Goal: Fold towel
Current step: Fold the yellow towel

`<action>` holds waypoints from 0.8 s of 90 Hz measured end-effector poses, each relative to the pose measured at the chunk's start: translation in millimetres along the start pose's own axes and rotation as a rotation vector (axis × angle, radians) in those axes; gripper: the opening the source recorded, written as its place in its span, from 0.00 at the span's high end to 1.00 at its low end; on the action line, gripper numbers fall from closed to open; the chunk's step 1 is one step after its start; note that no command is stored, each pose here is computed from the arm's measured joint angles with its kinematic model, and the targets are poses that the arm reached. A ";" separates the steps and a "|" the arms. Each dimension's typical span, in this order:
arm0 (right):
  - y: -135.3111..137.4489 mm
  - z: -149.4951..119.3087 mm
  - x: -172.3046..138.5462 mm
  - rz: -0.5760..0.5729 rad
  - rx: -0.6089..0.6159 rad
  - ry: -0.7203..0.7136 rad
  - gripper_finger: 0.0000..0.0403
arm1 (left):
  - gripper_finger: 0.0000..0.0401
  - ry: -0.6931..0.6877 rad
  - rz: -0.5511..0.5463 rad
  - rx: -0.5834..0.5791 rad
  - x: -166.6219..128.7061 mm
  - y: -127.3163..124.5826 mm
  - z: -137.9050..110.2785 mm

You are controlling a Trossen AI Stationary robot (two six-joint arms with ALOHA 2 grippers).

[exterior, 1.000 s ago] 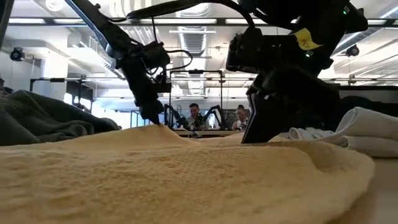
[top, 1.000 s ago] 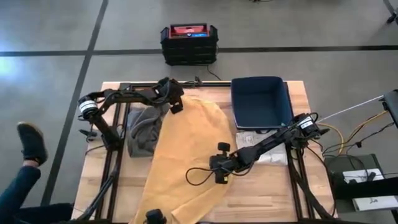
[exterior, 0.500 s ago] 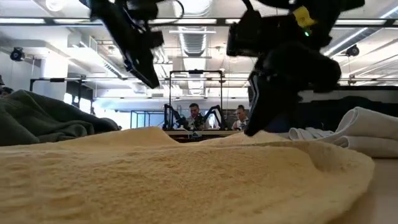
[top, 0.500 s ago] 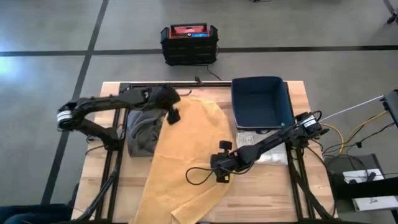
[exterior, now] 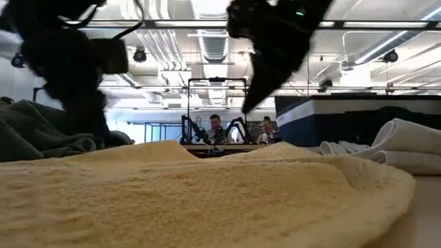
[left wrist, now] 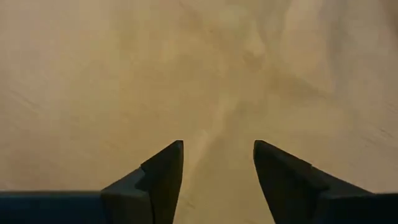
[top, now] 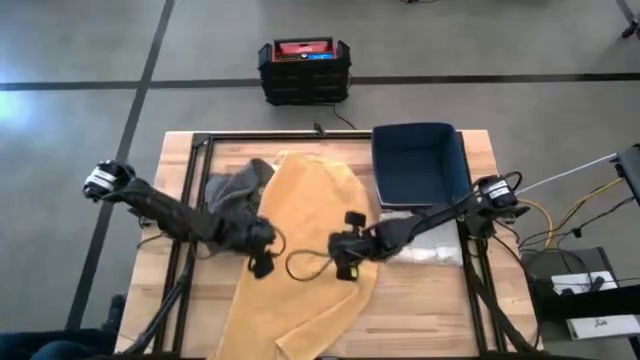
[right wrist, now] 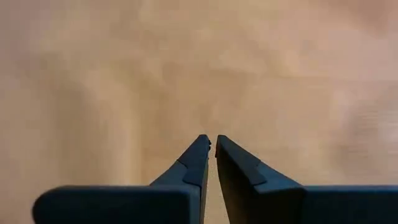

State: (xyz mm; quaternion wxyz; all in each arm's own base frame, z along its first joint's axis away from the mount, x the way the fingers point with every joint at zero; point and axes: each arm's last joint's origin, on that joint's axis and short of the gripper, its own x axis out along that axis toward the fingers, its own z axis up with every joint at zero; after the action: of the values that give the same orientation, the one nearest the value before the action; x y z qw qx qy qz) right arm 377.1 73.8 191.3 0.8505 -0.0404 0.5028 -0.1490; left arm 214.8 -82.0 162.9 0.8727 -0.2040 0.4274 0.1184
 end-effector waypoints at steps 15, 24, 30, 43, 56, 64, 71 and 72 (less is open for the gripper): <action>-69.7 27.8 4.3 -0.142 0.131 0.049 0.95 | 0.64 0.045 0.030 -0.019 15.7 -7.0 -16.3; -116.9 29.9 16.0 -0.194 0.223 0.091 0.95 | 0.67 0.061 0.049 -0.010 22.5 -10.0 -16.1; -148.0 24.9 29.2 -0.215 0.291 0.137 0.95 | 0.70 0.069 0.055 0.009 26.0 -12.6 -15.3; -197.2 9.1 61.0 -0.163 0.421 0.237 0.95 | 0.73 0.069 0.050 0.059 30.1 -19.5 -10.9; -210.3 -5.5 89.5 -0.143 0.417 0.328 0.95 | 0.75 0.060 0.038 0.110 30.2 -26.0 -5.2; -210.4 -9.7 99.2 -0.146 0.382 0.355 0.95 | 0.75 0.049 0.028 0.138 29.1 -29.1 -1.9; -211.3 -12.6 106.0 -0.160 0.354 0.375 0.95 | 0.76 0.039 0.034 0.153 28.6 -29.9 -0.5; -211.6 -12.9 106.5 -0.161 0.351 0.378 0.95 | 0.76 0.037 0.034 0.153 28.5 -30.0 -0.3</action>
State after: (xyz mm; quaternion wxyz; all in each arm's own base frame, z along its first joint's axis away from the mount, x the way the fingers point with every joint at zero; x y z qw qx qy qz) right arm 368.9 -158.0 141.4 0.7211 0.0964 0.6142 -0.3058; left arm 243.3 -107.9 147.7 0.8756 -0.1316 0.4547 0.0967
